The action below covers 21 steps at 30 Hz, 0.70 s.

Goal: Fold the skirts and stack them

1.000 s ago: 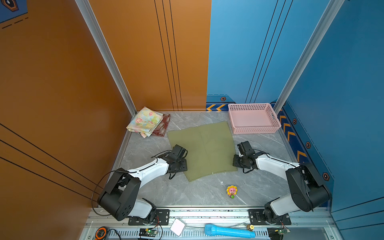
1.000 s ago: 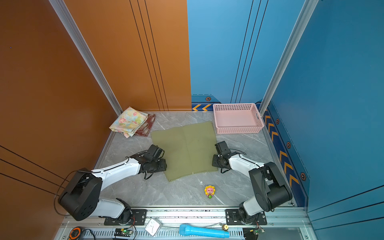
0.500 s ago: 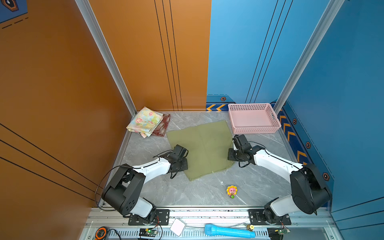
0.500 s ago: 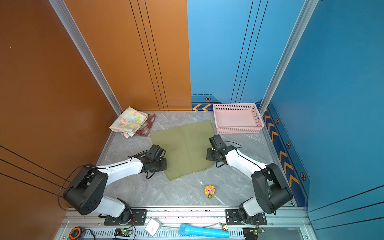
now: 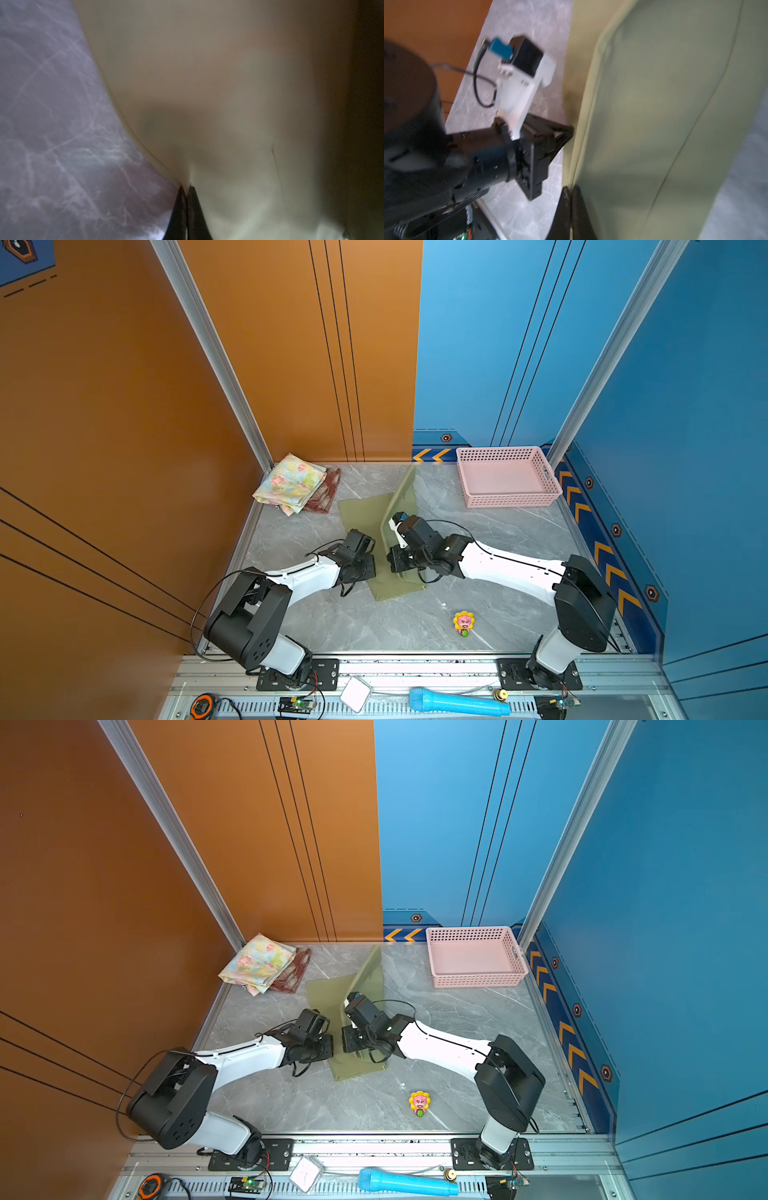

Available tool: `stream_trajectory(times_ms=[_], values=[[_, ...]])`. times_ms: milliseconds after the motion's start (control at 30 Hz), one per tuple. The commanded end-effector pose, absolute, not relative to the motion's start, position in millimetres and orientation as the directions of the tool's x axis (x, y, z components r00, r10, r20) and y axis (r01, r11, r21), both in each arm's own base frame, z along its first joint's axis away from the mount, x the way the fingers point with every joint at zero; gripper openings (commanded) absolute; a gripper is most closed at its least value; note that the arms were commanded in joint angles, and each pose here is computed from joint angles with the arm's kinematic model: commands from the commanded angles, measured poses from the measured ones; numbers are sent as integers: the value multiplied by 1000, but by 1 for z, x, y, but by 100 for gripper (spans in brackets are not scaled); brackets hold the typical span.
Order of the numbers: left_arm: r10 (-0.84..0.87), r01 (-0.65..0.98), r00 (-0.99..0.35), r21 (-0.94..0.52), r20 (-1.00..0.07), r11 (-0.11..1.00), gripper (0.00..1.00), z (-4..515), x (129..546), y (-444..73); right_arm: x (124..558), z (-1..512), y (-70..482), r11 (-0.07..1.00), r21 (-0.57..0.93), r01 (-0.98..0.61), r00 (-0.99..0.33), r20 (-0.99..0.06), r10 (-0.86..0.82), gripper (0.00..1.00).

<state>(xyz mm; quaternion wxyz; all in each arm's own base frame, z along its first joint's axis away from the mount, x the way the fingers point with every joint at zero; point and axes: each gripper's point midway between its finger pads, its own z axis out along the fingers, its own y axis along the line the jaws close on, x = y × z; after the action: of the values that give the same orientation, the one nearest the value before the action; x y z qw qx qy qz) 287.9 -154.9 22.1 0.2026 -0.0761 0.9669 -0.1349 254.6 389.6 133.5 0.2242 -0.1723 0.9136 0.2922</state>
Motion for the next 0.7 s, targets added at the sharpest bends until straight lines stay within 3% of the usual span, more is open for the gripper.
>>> stream_trajectory(times_ms=[0,67,133,200,467,667], values=[[-198,-118,-931,-261,-306,958,0,6,272,-144,250,146,405,721,536,-439,-859,-487,-160,18],[-196,-112,-930,-268,-312,957,0,8,271,-146,259,147,386,750,525,-403,-861,-496,-115,46],[-198,-112,-928,-270,-317,956,0,10,271,-145,274,151,359,783,513,-352,-858,-510,-52,62],[-196,-108,-928,-274,-317,956,0,11,270,-147,291,156,329,813,506,-287,-851,-525,26,71],[-157,-69,-933,-268,-323,961,0,11,265,-169,334,165,208,889,458,-31,-788,-559,260,75],[-55,46,-941,-287,-335,957,0,9,261,-233,345,179,151,891,451,55,-749,-572,336,77]])
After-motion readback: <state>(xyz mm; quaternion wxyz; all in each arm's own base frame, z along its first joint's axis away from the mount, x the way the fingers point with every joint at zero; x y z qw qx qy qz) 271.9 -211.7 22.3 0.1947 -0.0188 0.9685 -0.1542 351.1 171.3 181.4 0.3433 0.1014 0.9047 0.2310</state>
